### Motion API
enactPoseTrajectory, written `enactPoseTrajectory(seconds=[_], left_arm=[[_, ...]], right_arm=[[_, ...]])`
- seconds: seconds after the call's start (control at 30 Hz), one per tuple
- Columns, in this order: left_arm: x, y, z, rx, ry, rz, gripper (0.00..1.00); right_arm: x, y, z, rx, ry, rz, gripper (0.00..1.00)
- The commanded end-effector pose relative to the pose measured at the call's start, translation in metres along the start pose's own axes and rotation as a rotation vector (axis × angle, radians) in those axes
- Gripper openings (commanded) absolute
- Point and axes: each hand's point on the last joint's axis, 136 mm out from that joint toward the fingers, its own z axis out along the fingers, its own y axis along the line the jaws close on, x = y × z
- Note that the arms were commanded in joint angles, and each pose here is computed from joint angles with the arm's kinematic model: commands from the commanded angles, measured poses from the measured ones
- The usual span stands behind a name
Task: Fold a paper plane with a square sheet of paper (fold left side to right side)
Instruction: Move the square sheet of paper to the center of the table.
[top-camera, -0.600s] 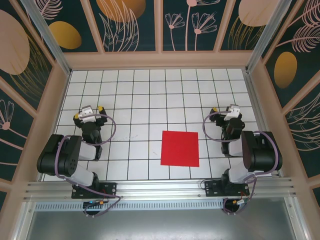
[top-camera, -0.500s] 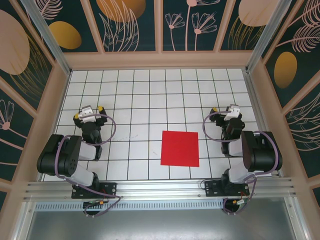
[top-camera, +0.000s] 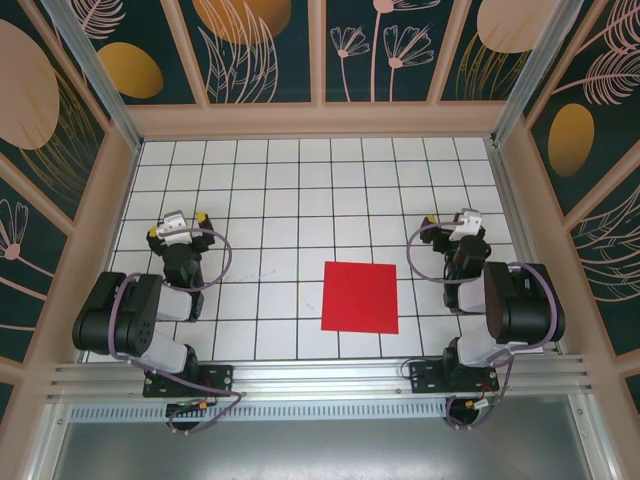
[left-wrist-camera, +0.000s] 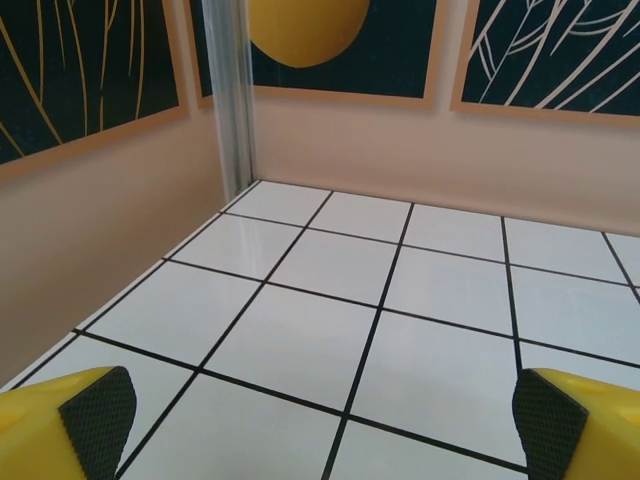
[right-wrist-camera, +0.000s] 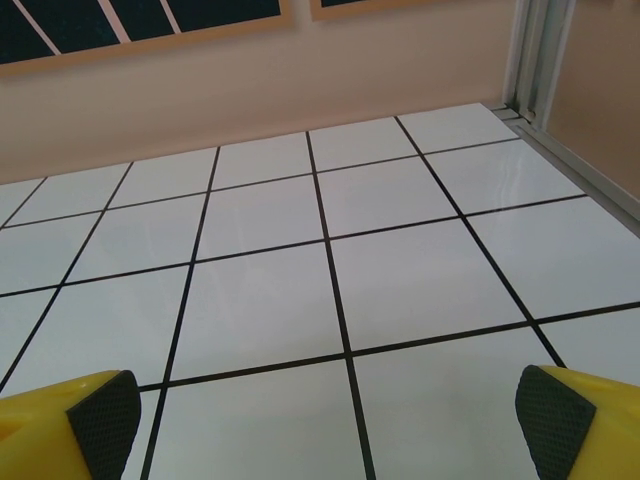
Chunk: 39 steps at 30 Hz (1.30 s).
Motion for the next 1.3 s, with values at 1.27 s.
enactPoseTrajectory(seconds=[1.27], left_arm=[[0.136, -0.376, -0.261, 1.259, 0.772, 0.763, 0.98]], right_arm=[[-0.083, 0.010, -0.050, 0.203, 0.301, 0.261, 0.99]])
